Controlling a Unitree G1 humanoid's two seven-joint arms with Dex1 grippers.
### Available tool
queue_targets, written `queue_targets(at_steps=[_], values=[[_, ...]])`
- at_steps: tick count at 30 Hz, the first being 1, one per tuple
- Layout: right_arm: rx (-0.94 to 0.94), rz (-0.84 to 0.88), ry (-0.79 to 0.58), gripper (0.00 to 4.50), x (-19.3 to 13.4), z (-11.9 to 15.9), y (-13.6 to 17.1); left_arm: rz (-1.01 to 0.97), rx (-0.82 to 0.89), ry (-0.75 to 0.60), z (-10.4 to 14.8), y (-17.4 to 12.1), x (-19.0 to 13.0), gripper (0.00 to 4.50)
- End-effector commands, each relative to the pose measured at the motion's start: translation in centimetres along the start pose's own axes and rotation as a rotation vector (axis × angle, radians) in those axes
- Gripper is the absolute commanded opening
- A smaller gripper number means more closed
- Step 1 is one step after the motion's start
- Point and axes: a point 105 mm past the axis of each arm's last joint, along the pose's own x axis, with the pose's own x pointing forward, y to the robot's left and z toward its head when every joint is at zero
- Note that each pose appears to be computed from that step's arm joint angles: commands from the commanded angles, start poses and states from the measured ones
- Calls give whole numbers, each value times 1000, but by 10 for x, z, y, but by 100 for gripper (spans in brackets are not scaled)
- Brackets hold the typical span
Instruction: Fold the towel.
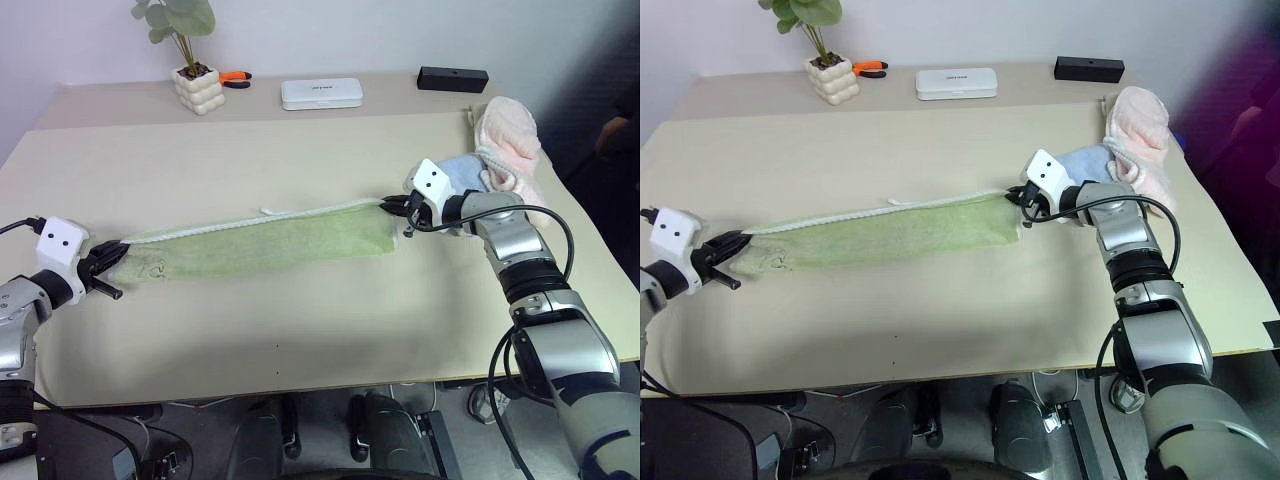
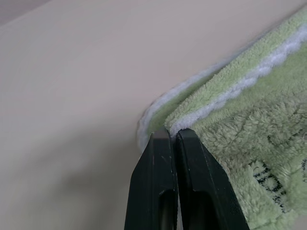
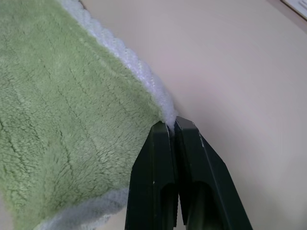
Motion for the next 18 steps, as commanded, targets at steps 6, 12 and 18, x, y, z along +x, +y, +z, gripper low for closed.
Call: queue_targets(at_steps=[6, 12, 18], values=[[-31, -126, -29, 275, -14, 14, -26, 183, -110, -100, 14, 27, -7, 232], [22, -149, -69, 331, -35, 16, -27, 269, -220, -176, 16, 35, -22, 232], [283, -83, -167, 449, -64, 20, 11, 212, -191, -224, 27, 12, -43, 232]])
